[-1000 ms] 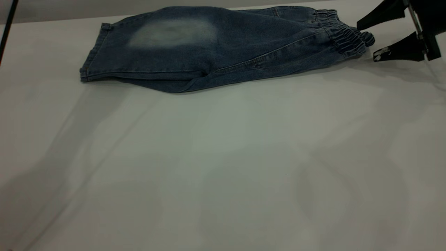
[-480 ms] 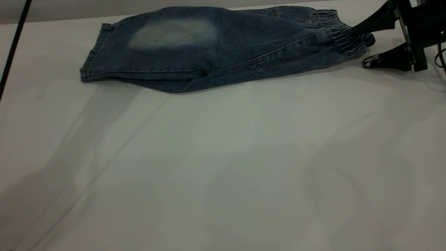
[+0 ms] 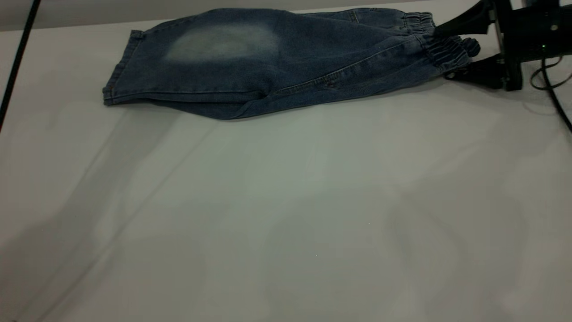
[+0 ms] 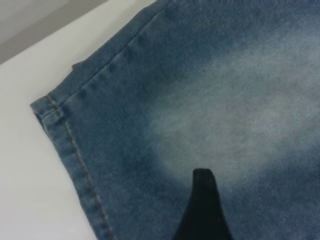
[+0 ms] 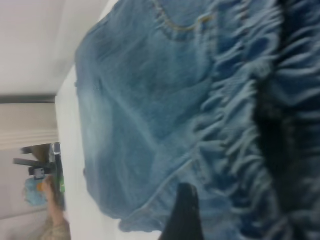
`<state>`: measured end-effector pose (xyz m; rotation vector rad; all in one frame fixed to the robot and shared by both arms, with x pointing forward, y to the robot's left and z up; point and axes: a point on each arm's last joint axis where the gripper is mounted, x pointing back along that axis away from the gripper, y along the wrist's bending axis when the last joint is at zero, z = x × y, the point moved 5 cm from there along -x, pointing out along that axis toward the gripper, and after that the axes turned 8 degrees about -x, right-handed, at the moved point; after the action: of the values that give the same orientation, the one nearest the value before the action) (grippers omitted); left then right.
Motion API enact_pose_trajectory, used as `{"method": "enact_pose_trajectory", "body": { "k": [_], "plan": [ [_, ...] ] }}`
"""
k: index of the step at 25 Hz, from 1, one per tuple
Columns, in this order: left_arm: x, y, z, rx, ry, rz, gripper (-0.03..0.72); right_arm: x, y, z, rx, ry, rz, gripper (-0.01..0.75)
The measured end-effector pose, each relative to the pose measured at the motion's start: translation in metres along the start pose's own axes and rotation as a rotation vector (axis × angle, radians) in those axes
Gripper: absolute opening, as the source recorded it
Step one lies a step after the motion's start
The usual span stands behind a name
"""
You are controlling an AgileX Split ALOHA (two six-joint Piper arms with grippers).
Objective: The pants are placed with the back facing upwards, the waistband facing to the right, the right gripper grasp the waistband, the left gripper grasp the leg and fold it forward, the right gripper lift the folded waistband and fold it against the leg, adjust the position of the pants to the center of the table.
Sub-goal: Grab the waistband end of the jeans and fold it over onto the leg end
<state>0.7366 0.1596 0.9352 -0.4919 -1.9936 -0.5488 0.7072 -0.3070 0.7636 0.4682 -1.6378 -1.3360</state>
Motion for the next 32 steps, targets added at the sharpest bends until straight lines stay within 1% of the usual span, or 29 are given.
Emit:
{"method": "enact_pose_trajectory", "body": {
  "k": [3,5,8,10,14,15,16,17,22,27,32],
  "plan": [
    [0.000,0.000,0.000,0.001,-0.001,0.000,0.517,-0.012,0.006,0.004,0.025,0.018,-0.006,0.559],
    [0.000,0.000,0.000,0.001,-0.001,0.000,0.517,-0.017,0.008,0.003,0.046,0.023,0.004,0.545],
    [0.000,0.000,0.000,0.000,-0.002,0.001,0.517,-0.020,0.011,0.002,0.072,0.030,0.016,0.473],
    [0.000,0.000,0.000,0.002,-0.002,0.003,0.517,-0.020,0.012,0.001,0.083,0.037,0.026,0.386],
    [0.000,-0.005,-0.003,0.032,-0.019,0.034,0.517,-0.020,0.012,-0.002,0.092,0.032,0.039,0.170],
    [0.000,-0.006,-0.004,0.037,-0.025,0.042,0.517,-0.020,0.012,-0.002,0.092,0.031,0.040,0.124],
    [0.000,-0.008,-0.005,0.043,-0.031,0.051,0.517,-0.020,0.011,-0.002,0.093,0.030,0.044,0.097],
    [-0.001,-0.011,-0.006,0.041,-0.036,0.054,0.517,-0.019,0.011,-0.003,0.098,0.027,0.052,0.088],
    [-0.010,-0.028,-0.012,-0.015,-0.040,0.067,0.517,-0.017,0.009,-0.005,0.134,0.021,0.110,0.088],
    [-0.025,-0.053,-0.026,-0.062,-0.044,0.091,0.517,-0.011,0.019,-0.009,0.169,0.005,0.134,0.088],
    [-0.053,-0.078,-0.035,-0.105,-0.007,0.124,0.517,-0.006,0.024,-0.008,0.201,0.022,0.169,0.088]
  ]
}}
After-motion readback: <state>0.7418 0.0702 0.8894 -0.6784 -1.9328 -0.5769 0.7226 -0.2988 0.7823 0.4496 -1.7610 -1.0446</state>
